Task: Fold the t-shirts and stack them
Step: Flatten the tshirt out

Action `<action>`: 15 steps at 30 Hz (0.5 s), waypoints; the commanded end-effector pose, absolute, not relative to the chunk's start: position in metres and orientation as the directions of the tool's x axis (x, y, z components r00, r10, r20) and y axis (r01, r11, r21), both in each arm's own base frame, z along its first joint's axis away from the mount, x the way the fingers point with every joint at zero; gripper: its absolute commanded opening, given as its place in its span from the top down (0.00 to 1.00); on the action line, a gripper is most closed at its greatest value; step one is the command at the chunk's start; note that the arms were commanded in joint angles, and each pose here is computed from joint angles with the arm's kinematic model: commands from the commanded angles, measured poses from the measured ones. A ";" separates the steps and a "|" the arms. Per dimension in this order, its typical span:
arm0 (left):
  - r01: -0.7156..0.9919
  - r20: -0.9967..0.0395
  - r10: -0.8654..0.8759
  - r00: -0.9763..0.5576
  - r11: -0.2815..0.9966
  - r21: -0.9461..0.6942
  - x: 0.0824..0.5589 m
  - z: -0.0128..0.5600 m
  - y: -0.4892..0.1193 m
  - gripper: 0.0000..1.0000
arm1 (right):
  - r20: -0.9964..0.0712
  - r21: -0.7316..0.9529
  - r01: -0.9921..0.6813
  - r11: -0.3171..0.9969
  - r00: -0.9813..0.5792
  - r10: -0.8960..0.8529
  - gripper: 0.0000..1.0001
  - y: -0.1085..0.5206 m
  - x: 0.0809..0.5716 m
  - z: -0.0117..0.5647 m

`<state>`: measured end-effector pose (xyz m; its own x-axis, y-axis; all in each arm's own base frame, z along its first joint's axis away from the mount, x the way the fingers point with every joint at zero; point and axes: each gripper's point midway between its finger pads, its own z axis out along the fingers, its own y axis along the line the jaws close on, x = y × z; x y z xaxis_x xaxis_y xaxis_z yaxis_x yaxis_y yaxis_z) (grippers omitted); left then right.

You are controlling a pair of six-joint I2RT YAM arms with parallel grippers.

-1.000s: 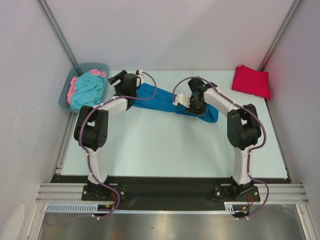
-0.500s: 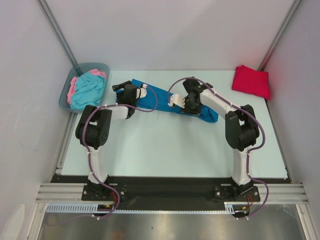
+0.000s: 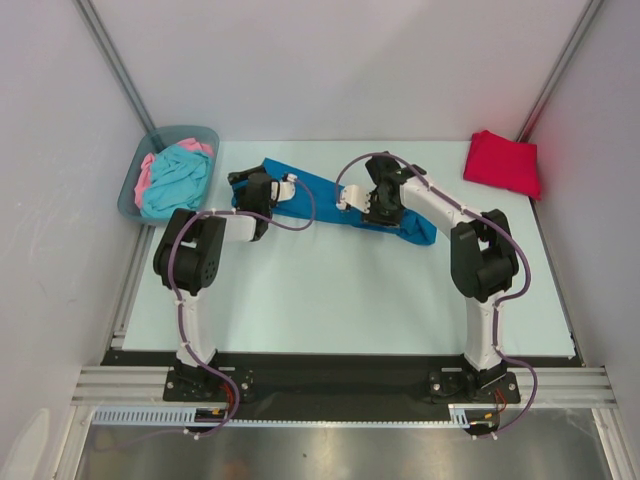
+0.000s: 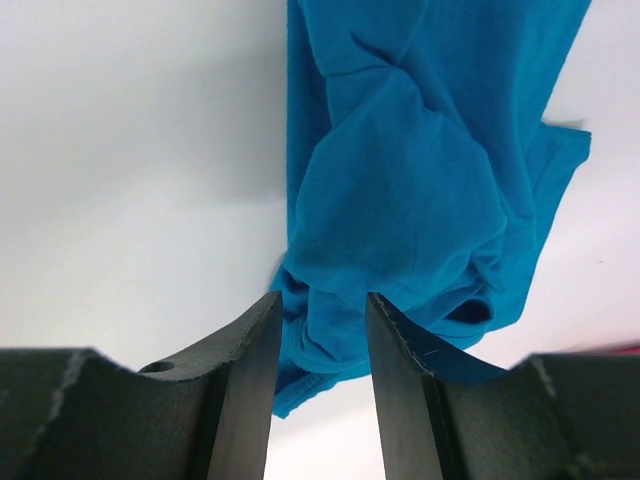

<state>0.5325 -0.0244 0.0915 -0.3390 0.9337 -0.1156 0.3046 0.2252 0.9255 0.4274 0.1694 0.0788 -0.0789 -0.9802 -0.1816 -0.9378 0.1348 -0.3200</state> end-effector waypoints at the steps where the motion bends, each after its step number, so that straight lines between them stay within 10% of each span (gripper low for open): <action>1: 0.306 -0.148 0.934 -0.325 0.252 0.918 0.536 0.098 -0.027 0.13 | -0.204 -0.387 -0.909 0.154 -0.078 -0.976 0.55 0.174 0.445 0.100; 15: 0.351 -0.075 0.965 -0.252 0.163 0.922 0.521 0.094 -0.016 0.11 | -0.199 -0.399 -0.906 0.144 -0.068 -0.978 0.55 0.183 0.451 0.100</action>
<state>0.5114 -0.0217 0.0602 -0.2849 0.9573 -0.0482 0.4256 0.1714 0.8885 0.4409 0.1746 0.0868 -0.0770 -0.9805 -0.1806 -0.9233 0.1385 -0.3584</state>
